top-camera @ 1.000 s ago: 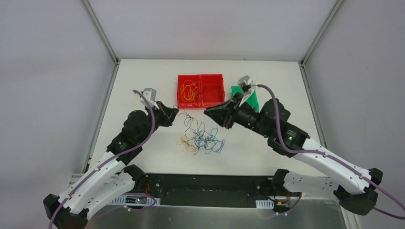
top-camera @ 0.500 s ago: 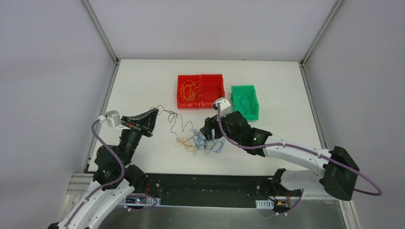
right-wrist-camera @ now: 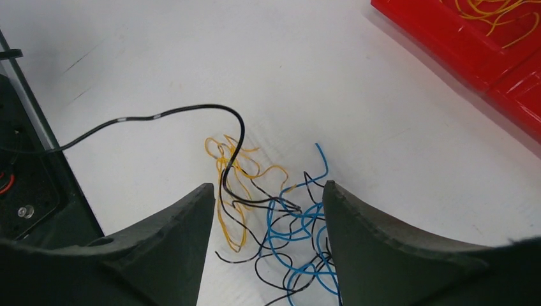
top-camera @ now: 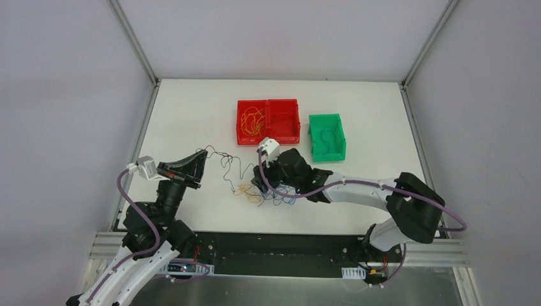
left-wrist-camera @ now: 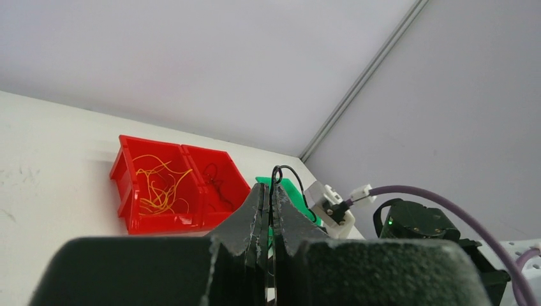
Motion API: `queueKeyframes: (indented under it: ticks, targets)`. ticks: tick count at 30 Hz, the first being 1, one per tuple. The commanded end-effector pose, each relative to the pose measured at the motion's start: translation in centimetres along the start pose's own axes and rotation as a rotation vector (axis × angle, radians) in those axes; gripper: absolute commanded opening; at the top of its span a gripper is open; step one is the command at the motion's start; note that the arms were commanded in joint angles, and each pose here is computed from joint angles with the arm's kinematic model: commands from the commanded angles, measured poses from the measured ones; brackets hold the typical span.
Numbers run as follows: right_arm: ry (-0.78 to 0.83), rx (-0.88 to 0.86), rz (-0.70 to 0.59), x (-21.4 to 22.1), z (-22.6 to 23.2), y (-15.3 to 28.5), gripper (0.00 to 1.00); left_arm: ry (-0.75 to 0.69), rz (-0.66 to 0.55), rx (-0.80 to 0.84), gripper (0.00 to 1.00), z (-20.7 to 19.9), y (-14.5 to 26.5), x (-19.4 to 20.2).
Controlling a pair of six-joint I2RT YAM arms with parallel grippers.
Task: Untangle the cables
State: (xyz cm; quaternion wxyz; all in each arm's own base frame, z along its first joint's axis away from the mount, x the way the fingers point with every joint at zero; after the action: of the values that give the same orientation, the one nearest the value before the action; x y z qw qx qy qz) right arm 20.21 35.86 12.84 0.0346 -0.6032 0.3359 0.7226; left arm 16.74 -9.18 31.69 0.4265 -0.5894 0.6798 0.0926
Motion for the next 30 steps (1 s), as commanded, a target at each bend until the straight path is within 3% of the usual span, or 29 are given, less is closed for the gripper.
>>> queueKeyframes:
  ticks: [1, 2, 3, 4, 12, 19, 21, 30]
  targets:
    - [0.057, -0.018, -0.089, -3.6, 0.4, -1.8, 0.54, -0.005, -0.030, 0.023, 0.00, -0.7, -0.1, -1.0]
    - [0.057, -0.016, -0.098, -3.8, 0.4, -1.9, 0.37, -0.007, -0.032, 0.020, 0.00, -0.6, -0.1, -1.0]
    - [0.051, -0.018, -0.108, -4.1, 0.5, -1.9, 0.15, -0.009, -0.033, 0.017, 0.00, -0.6, -0.1, -1.0]
    - [0.041, -0.022, -0.125, -4.7, 0.7, -1.5, 0.00, -0.011, -0.034, 0.010, 0.00, -0.4, -0.1, -0.9]
    - [-0.160, -0.086, -0.306, -14.5, 2.6, 9.3, 0.00, -0.036, 0.006, -0.121, 0.00, 1.9, -1.3, 0.9]
    - [-0.172, 0.025, -0.295, -21.5, 1.2, 16.8, 0.00, -0.082, 0.117, -0.131, 0.00, 1.9, -3.0, 3.4]
    - [-0.196, 0.068, -0.307, -21.8, 0.6, 17.4, 0.00, -0.089, 0.141, -0.119, 0.00, 1.7, -3.3, 4.0]
    - [-0.193, 0.153, -0.084, -17.8, -0.4, 15.0, 0.00, -0.087, 0.155, -0.061, 0.00, 0.9, -3.4, 4.4]
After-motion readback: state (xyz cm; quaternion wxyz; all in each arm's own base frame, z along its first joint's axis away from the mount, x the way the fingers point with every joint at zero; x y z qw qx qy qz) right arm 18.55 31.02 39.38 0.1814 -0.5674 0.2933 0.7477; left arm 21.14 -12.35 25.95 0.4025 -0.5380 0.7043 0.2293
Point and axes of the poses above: each gripper's point midway between its finger pads, its own y axis back along the fingers, its own z axis along the line the jaws close on, x = y × z, the point moved 2 cm from there along y, back along the fingers, and after that the axes turned 8 degrees about y, right-handed, at the moved point
